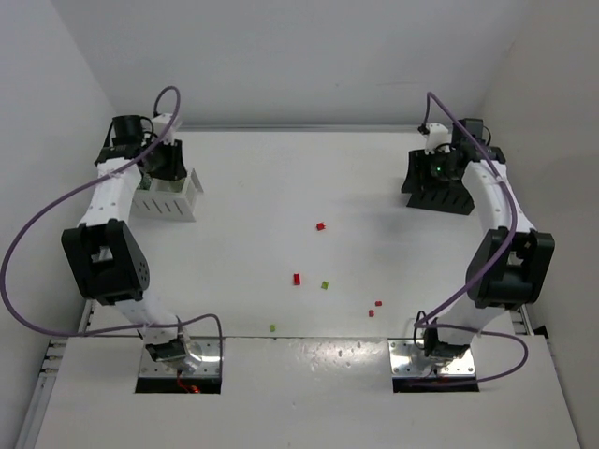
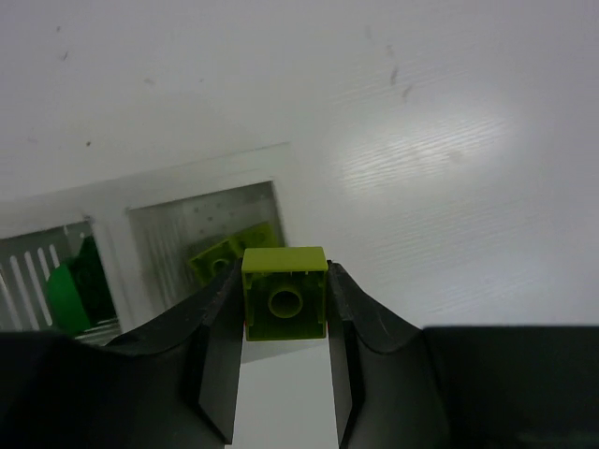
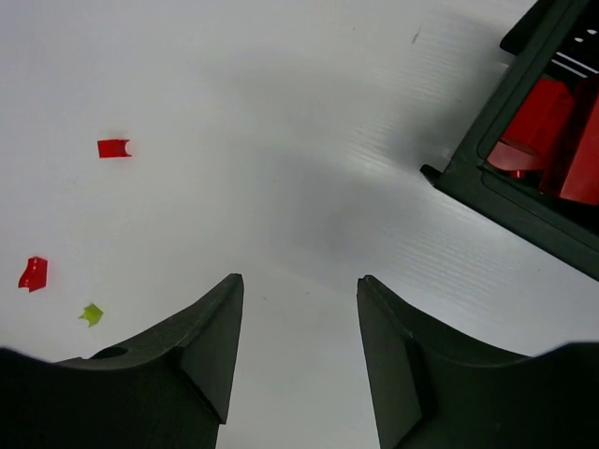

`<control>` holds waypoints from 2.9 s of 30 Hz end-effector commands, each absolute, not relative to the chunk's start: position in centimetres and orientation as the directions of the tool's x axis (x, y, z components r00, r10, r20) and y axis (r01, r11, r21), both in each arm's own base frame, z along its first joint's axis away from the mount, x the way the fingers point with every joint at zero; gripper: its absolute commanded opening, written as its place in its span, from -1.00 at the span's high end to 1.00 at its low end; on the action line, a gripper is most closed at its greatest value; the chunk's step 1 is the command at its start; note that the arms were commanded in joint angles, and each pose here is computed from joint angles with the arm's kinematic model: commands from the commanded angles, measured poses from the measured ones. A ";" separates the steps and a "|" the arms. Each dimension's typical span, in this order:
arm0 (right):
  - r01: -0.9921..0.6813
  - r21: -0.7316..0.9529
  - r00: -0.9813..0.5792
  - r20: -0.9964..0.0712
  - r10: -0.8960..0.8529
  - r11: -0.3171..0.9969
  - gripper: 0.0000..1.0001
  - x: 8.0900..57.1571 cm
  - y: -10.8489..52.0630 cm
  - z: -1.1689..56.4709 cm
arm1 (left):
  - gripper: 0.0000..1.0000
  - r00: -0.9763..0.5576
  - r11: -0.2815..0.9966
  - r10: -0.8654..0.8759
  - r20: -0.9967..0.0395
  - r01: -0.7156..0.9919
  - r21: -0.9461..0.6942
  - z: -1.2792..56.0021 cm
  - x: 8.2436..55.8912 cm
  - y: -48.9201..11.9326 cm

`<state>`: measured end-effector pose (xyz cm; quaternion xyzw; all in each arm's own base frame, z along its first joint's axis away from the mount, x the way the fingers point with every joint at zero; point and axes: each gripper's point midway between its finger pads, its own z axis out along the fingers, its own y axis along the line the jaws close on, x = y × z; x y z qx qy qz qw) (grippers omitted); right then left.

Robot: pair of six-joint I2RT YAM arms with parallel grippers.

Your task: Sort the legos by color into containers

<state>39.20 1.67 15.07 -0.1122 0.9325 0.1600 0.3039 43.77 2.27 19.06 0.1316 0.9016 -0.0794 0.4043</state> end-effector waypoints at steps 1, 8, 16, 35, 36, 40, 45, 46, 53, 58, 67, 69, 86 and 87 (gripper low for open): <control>-0.352 0.183 -0.761 -0.628 -0.167 0.918 -0.04 39.8 3.0 16.1 | 0.79 -0.661 0.956 0.128 -0.739 0.281 -0.085 18.8 44.3 4.1; -0.417 0.119 -0.745 -0.613 -0.264 0.901 -0.15 39.1 6.0 15.0 | 0.77 -0.698 0.975 0.074 -0.712 0.202 -0.096 16.7 45.4 7.4; -0.455 0.130 -0.749 -0.591 -0.300 0.881 -0.15 38.9 8.5 13.9 | 0.12 -0.667 0.974 0.103 -0.738 0.218 -0.061 17.5 46.0 7.7; -0.608 0.129 -0.725 -0.492 -0.482 0.783 -0.07 37.2 17.6 8.7 | -0.99 -0.387 0.959 0.179 -0.905 0.275 0.072 31.6 40.6 5.1; -0.623 0.120 -0.712 -0.495 -0.497 0.773 -0.07 37.4 19.0 8.9 | -0.99 -0.379 0.945 0.183 -0.907 0.321 0.056 31.1 39.7 4.3; -0.665 0.112 -0.699 -0.440 -0.563 0.738 -0.07 37.5 21.9 6.6 | -0.99 -0.380 0.941 0.222 -0.898 0.324 0.096 30.4 37.2 3.3; -0.664 0.053 -0.687 -0.439 -0.580 0.746 -0.26 39.1 23.6 4.2 | -0.99 -0.406 0.934 0.224 -0.886 0.349 0.077 28.6 34.4 2.0; -0.654 0.049 -0.698 -0.425 -0.576 0.755 -0.28 39.3 23.4 3.9 | -0.99 -0.388 0.934 0.229 -0.893 0.347 0.089 29.3 34.1 1.9; -0.647 0.039 -0.711 -0.390 -0.585 0.761 -0.34 40.0 24.0 1.8 | -0.99 -0.408 0.934 0.223 -0.885 0.349 0.075 28.5 33.2 1.6; -0.653 0.045 -0.717 -0.358 -0.598 0.756 -0.07 39.6 24.3 0.6 | -0.99 -0.421 0.931 0.208 -0.883 0.362 0.047 27.9 33.3 1.3; -0.658 0.054 -0.724 -0.318 -0.612 0.751 0.24 39.3 24.6 -1.0 | -0.97 -0.427 0.930 0.236 -0.873 0.360 0.075 27.2 33.0 1.7; -0.658 0.054 -0.724 -0.318 -0.612 0.751 0.32 39.3 24.6 -1.0 | -0.97 -0.427 0.930 0.236 -0.873 0.360 0.075 27.2 33.0 1.7; -0.517 -0.065 -0.684 -0.568 -0.458 0.854 0.64 42.6 15.0 16.0 | -0.91 -0.429 0.710 0.412 -0.804 0.704 -0.012 21.2 30.5 -9.8; -0.491 -0.068 -0.690 -0.578 -0.435 0.869 0.64 43.0 13.7 16.9 | -0.91 -0.429 0.681 0.430 -0.794 0.731 -0.026 20.5 30.0 -11.0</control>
